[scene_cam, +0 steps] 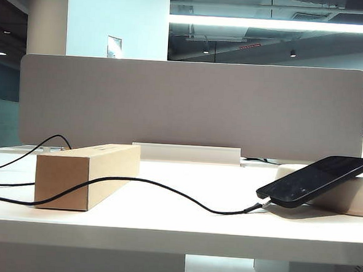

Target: Pick up the charging cable and the phone, plug the charging cable into the charging port on the phone, and finally place them back on the table.

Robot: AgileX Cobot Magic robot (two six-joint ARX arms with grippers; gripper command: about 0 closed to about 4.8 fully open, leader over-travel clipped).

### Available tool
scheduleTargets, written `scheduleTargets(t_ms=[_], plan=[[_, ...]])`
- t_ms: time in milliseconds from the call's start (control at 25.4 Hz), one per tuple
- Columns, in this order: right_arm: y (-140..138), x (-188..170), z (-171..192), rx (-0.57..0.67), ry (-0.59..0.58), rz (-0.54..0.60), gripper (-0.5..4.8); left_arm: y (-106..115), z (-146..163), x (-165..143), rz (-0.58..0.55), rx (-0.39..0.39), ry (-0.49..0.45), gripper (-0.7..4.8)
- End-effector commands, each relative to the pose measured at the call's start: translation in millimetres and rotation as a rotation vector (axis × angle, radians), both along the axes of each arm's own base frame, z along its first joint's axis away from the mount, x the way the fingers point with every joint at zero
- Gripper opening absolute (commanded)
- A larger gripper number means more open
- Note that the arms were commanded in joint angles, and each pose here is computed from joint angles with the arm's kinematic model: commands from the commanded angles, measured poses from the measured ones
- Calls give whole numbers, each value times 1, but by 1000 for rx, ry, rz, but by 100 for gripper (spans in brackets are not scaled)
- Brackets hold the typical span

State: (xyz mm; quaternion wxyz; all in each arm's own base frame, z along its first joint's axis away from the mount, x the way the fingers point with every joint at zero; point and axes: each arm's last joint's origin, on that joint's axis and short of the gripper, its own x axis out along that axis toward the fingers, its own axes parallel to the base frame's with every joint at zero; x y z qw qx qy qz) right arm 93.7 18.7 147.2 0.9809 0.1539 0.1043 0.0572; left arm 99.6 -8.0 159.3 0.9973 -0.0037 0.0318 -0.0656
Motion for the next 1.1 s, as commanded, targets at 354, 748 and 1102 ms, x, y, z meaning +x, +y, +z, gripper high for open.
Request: scheduleTargets(t_ms=[354, 748, 1102], plan=[[0, 0, 0, -4, -6, 1, 0, 9, -1, -2, 87, 34, 5, -6], [0, 0, 0, -4, -6, 1, 0, 9, -1, -2, 97, 37, 4, -5], [0, 0, 0, -4, -6, 1, 0, 9, -1, -2, 94, 33, 4, -5]])
